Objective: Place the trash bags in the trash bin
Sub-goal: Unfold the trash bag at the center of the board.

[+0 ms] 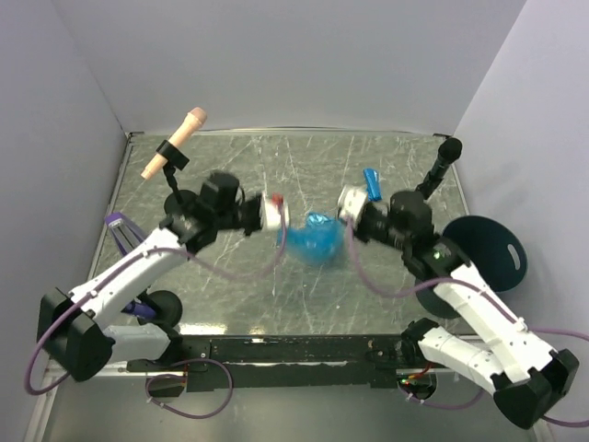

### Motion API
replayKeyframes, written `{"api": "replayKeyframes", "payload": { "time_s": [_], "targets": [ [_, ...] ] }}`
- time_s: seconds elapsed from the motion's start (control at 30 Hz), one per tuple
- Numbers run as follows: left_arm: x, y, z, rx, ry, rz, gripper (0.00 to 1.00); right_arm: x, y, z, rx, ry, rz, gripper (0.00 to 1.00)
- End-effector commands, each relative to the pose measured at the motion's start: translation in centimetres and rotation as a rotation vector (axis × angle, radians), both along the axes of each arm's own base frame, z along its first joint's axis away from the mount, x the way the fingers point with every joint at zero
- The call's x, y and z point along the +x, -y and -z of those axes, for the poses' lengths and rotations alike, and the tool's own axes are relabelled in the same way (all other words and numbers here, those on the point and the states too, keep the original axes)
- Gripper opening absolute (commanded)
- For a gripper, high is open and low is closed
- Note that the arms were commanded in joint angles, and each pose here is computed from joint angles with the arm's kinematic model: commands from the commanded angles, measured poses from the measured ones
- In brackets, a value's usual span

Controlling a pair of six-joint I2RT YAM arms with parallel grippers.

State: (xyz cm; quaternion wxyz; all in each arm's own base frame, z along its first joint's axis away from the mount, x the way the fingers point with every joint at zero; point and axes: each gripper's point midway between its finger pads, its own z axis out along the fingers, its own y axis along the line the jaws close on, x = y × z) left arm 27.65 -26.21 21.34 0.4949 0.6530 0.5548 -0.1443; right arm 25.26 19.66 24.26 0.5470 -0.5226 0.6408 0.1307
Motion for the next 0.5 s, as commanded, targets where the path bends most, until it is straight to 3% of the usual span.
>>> {"api": "replayKeyframes", "payload": {
  "time_s": [0.0,0.1,0.2,0.27,0.33,0.4,0.47],
  "targets": [
    [4.9,1.6,-6.5,-0.379,-0.447,-0.395,0.0,5.9,-0.2,-5.4,0.266,-0.089,0.252,0.0],
    [10.5,0.1,-9.7,-0.522,-0.598,-0.613,0.01,11.9,1.1,-9.6,0.33,-0.035,0.434,0.0],
    [15.6,-2.9,-14.5,-0.658,-0.56,-0.7,0.01,17.7,2.7,-16.1,0.409,0.058,0.56,0.0],
    [18.1,-4.4,-19.3,-0.738,-0.441,-0.697,0.01,20.5,3.7,-21.1,0.464,0.137,0.624,0.0],
    [19.6,-6.1,-27.0,-0.867,-0.27,-0.694,0.01,21.1,3.8,-27.6,0.531,0.271,0.601,0.0],
    [19.0,-7.3,-34.9,-0.994,-0.074,-0.624,0.01,18.0,3.2,-35.9,0.635,0.476,0.505,0.0],
    [14.7,-8.7,-44.3,-1.161,0.194,-0.474,0.01,12.7,2.2,-42.4,0.688,0.717,0.375,0.0]
  ]
}}
